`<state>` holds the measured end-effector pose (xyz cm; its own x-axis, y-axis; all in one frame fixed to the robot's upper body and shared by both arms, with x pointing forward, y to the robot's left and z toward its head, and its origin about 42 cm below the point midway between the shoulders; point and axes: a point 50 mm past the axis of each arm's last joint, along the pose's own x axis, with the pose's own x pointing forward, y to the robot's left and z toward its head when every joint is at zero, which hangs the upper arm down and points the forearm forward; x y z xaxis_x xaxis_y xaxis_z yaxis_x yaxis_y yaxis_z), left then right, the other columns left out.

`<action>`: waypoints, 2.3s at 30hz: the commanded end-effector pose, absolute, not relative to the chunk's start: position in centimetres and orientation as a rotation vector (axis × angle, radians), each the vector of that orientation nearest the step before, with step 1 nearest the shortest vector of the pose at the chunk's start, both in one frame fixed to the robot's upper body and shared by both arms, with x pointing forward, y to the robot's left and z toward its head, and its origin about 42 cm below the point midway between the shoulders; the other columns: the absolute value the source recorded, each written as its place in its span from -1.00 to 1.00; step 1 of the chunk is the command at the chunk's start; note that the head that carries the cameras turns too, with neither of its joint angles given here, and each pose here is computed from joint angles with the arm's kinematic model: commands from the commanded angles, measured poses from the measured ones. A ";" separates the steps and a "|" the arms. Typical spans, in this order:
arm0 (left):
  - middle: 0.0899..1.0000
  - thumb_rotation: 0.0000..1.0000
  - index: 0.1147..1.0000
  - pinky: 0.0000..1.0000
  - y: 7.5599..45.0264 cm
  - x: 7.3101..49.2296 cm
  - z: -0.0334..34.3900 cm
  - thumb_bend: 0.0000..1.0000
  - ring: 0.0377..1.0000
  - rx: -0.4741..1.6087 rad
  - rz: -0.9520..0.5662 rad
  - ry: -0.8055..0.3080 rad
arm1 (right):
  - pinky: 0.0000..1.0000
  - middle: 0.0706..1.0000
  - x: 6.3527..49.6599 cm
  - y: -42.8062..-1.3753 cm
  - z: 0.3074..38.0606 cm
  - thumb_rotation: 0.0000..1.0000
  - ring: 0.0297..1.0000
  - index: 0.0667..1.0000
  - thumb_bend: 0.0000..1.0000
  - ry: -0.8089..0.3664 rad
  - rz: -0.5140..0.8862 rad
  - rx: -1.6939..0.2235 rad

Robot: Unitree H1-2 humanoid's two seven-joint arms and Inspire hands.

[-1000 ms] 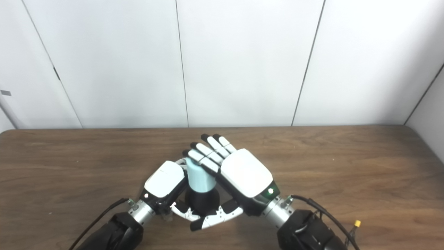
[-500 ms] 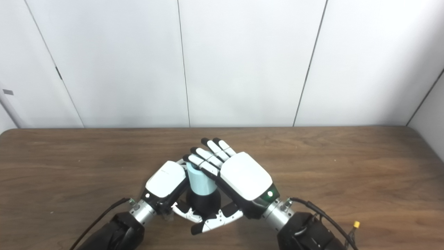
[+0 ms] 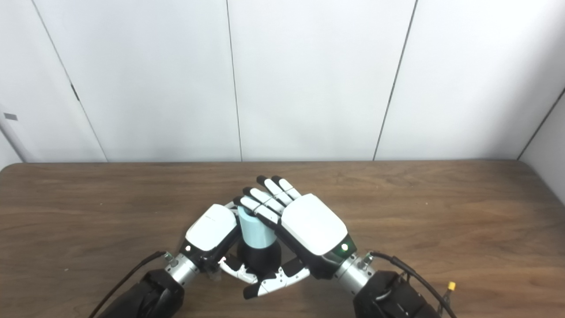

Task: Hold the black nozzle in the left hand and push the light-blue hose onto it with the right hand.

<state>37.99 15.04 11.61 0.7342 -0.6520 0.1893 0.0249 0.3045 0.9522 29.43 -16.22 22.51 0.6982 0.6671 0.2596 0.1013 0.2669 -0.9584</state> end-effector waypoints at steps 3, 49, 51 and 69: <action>-0.14 -1.00 -0.16 0.68 15.7 36.1 8.1 0.05 -0.01 1.228 -0.561 -0.519 | 1.00 0.84 27.9 -17.0 18.1 0.79 1.00 0.71 0.88 -0.535 0.638 -1.337; -0.16 -1.00 -0.13 0.64 15.7 35.9 7.6 0.05 0.01 1.258 -0.565 -0.513 | 1.00 1.00 30.5 -14.9 23.4 0.72 1.00 1.00 0.82 -0.724 0.239 -1.184; -0.13 -1.00 -0.17 0.64 15.7 35.9 7.7 0.05 0.01 1.254 -0.565 -0.511 | 1.00 1.00 30.4 -15.0 23.8 0.72 1.00 1.00 0.82 -0.733 0.221 -1.169; -0.15 -1.00 -0.16 0.68 16.5 36.0 7.5 0.05 0.00 1.259 -0.562 -0.500 | 1.00 1.00 30.7 -18.7 22.5 0.80 1.00 1.00 0.81 -0.868 -0.032 -1.003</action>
